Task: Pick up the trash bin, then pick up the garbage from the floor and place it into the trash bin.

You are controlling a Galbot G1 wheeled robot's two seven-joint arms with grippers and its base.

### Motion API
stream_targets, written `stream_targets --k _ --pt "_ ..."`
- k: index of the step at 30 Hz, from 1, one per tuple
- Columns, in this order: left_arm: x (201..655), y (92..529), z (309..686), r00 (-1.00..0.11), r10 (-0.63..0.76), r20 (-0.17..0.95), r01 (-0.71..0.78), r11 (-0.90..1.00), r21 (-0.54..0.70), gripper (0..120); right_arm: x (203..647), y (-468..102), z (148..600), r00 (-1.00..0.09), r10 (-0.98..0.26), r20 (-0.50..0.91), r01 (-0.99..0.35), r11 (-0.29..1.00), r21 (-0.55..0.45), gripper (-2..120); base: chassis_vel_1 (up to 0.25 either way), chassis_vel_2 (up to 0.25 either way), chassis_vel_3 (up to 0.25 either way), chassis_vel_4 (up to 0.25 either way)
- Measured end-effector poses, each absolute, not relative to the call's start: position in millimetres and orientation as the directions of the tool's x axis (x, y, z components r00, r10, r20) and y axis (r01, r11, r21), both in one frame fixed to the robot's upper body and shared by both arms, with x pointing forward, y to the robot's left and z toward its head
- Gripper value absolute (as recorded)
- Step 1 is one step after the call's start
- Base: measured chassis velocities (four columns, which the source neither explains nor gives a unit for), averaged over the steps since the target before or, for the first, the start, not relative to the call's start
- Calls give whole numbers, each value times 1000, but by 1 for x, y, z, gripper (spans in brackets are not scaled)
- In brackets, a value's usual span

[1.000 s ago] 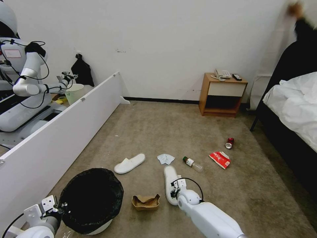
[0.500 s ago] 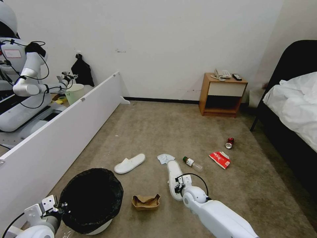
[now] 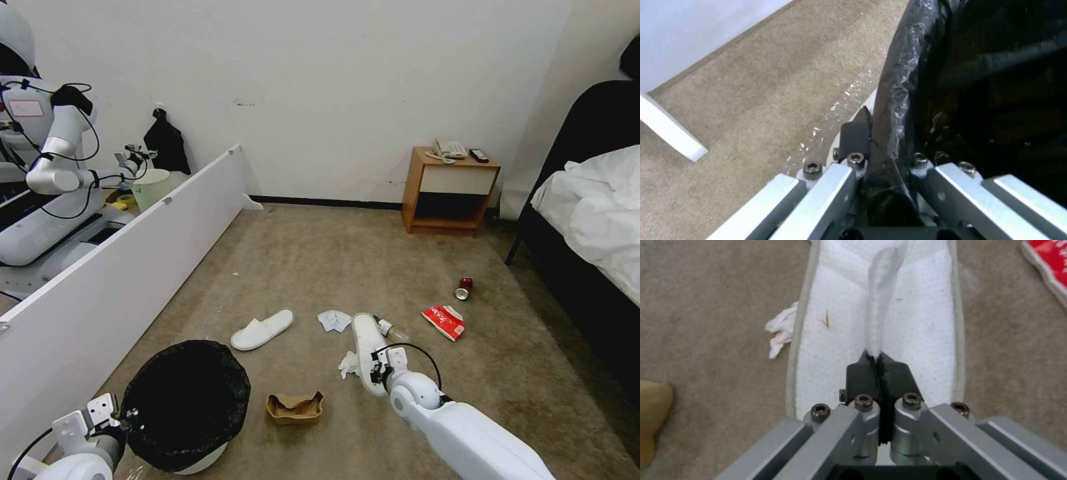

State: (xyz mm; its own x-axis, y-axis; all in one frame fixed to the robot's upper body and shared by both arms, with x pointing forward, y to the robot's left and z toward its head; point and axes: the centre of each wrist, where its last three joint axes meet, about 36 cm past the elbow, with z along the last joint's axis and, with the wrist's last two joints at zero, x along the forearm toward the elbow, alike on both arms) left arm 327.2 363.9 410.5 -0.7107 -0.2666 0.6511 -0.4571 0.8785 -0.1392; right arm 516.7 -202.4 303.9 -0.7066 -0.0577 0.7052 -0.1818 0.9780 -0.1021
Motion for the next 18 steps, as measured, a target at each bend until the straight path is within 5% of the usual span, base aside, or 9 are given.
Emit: stream_targets --k 18 --pt "329 363 412 -714 -263 649 -448 883 -136 1 498 -233 352 -766 -84 637 -189 977 -98 0 0 0 0 0"
